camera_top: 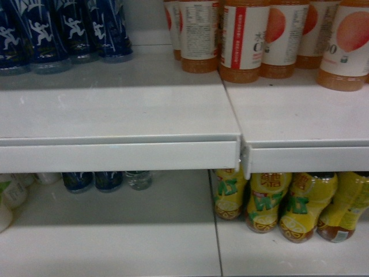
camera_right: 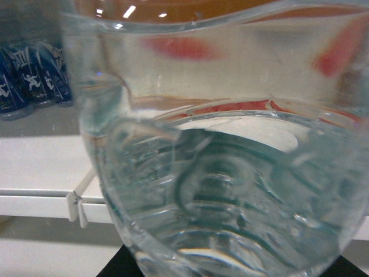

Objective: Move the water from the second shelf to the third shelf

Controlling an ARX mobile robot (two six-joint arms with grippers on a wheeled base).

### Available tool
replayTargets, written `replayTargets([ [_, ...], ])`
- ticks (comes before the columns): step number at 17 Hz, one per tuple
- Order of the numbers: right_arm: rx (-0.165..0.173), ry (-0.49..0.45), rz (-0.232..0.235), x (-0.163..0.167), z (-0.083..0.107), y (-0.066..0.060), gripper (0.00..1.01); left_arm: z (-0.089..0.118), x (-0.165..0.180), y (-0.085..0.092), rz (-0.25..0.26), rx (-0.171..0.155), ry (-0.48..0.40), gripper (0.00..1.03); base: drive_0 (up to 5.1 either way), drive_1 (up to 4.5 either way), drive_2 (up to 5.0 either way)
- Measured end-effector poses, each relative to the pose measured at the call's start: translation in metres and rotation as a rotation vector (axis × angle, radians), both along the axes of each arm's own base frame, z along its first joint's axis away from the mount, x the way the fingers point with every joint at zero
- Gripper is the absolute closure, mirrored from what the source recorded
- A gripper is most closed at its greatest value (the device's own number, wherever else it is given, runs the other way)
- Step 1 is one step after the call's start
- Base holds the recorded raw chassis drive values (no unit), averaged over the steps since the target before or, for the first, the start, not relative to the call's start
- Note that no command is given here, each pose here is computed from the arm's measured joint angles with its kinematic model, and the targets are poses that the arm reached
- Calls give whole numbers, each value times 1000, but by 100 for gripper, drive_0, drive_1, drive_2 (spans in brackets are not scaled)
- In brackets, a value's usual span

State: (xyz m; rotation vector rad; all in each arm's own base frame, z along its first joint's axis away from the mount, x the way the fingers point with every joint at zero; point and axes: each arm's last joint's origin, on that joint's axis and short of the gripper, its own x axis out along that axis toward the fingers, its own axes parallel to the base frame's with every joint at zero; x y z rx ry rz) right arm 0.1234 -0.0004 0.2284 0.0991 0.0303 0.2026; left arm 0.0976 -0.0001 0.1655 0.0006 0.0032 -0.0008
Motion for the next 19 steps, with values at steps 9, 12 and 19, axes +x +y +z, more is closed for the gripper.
replayTargets([
  [9, 0, 1, -2, 0, 0, 0, 62, 0, 0, 0, 0, 0, -2, 5, -506, 236, 236],
  [12, 0, 1, -3, 0, 0, 0, 62, 0, 0, 0, 0, 0, -1, 5, -497, 244, 244],
  [19, 0, -1, -3, 0, 0, 0, 62, 0, 0, 0, 0, 0, -3, 5, -496, 245, 245],
])
